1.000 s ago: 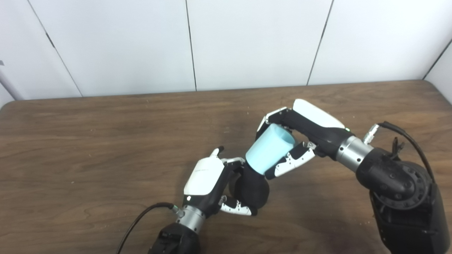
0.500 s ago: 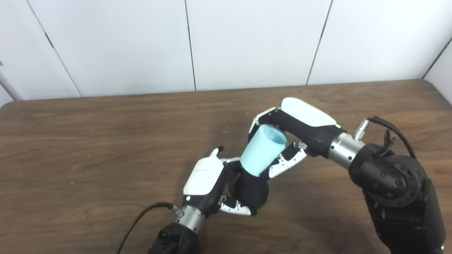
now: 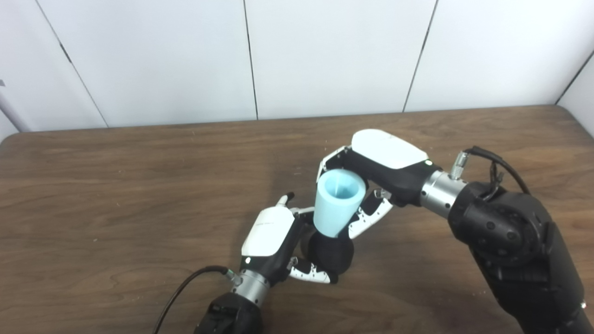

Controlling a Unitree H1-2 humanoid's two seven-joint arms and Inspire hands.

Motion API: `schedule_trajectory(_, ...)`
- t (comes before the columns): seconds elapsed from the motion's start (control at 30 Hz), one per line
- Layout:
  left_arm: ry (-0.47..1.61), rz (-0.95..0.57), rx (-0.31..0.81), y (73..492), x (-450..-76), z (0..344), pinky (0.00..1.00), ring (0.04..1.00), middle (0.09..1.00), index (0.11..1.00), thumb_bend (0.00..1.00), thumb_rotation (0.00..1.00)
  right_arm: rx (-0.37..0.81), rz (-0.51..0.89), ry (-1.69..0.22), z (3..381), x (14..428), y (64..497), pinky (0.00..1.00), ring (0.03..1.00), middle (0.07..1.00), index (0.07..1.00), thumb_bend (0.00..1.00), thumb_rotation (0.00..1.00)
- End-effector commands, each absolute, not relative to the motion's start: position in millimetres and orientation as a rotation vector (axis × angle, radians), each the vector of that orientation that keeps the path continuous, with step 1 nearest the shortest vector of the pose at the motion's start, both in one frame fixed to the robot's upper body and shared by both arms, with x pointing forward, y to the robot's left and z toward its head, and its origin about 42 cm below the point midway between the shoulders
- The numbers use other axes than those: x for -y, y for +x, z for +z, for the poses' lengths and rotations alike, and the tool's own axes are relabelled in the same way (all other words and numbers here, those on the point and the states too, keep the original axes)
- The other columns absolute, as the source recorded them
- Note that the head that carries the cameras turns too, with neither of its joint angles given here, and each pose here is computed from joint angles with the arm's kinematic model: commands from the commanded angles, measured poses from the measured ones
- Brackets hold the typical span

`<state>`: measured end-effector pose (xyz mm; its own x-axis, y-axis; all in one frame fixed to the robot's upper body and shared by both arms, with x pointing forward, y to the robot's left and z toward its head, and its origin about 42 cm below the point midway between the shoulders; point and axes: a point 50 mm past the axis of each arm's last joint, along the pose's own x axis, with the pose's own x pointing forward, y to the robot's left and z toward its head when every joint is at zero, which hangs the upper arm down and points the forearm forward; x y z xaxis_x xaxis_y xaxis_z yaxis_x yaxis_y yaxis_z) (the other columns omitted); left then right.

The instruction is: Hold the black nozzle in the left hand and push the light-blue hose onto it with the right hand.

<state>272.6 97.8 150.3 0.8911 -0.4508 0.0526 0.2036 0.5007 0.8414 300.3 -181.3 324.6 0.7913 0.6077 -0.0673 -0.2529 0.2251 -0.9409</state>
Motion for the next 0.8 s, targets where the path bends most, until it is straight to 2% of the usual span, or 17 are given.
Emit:
schedule_trajectory(0.0, 1.021, -0.475, 0.207, 269.6, -97.6, 135.0, 1.00, 0.681, 0.467, 0.501, 0.52, 0.00, 0.388, 0.613, -1.256, 330.6, 179.8, 302.4, 0.30, 0.433, 0.514, 0.507, 0.50, 0.00)
schedule_trajectory(0.77, 1.020, -0.466, 0.205, 269.1, -96.5, 135.7, 1.00, 0.665, 0.454, 0.508, 0.52, 0.00, 0.283, 0.636, -1.201, 308.0, 188.3, 304.4, 0.31, 0.435, 0.511, 0.498, 0.50, 0.00)
